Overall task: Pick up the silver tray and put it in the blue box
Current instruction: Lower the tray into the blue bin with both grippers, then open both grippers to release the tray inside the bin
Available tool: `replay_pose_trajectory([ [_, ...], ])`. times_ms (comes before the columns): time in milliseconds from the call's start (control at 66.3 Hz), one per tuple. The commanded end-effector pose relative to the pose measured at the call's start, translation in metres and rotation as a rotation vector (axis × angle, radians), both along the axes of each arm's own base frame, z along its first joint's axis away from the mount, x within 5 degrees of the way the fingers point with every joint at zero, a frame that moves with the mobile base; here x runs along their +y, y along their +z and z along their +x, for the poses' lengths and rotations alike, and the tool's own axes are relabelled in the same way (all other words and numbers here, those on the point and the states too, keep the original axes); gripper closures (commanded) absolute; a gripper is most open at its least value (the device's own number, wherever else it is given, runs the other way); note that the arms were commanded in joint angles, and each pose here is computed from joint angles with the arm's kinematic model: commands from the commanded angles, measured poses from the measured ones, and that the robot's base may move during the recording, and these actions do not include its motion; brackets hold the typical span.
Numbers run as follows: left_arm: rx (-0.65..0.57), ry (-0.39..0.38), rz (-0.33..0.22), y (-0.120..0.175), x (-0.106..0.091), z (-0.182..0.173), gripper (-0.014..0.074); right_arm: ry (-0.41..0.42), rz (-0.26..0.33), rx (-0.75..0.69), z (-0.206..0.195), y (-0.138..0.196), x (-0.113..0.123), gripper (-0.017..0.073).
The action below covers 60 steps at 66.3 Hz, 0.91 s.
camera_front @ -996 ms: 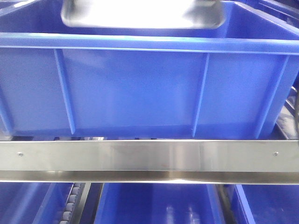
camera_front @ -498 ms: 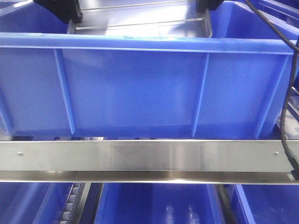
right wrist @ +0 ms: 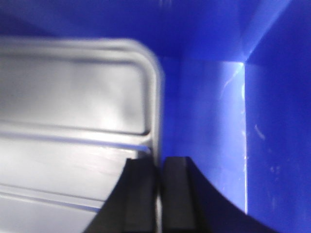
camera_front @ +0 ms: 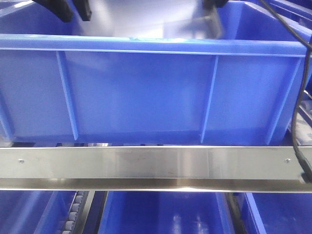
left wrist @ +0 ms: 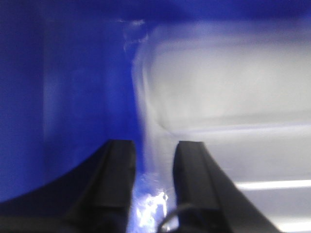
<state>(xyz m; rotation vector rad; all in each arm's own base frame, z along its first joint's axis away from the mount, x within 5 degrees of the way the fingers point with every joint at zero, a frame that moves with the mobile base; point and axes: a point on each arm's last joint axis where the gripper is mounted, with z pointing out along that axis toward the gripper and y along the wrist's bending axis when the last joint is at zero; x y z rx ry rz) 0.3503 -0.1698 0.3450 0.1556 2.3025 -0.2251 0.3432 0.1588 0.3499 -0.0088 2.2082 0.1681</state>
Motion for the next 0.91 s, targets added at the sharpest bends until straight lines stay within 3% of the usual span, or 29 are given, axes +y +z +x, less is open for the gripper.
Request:
replay_pose_trajectory([
  [0,-0.127,0.018,-0.072,0.034,0.009,-0.002,0.0414,0.02,0.029,-0.131,-0.002,0.032,-0.007,0.0133],
  [75,-0.127,0.019,-0.072,0.034,0.01,-0.002,0.0414,0.02,0.03,-0.132,-0.002,0.032,-0.007,0.0085],
  [257,-0.127,0.019,-0.072,0.034,0.01,-0.002,0.0414,0.021,0.023,-0.138,-0.002,0.033,-0.007,0.0132],
  [332,-0.124,0.02,-0.072,0.034,0.01,-0.002,0.0439,0.021,0.022,-0.138,-0.002,0.033,-0.007,0.0281],
  [438,-0.132,0.017,-0.077,0.034,0.009,-0.001,0.0555,0.027,0.021,-0.149,-0.001,0.033,-0.007,0.0525],
  [604,-0.183,0.003,-0.1,0.039,0.007,0.001,0.0701,0.057,0.018,-0.208,0.0,0.038,-0.005,0.0491],
  [724,-0.202,0.006,-0.107,0.052,0.012,-0.007,0.0695,0.063,0.033,-0.238,-0.005,0.047,-0.007,0.0508],
  [890,-0.307,-0.024,-0.159,0.065,0.02,-0.03,0.0695,0.079,0.037,-0.249,-0.02,0.047,-0.013,0.0508],
])
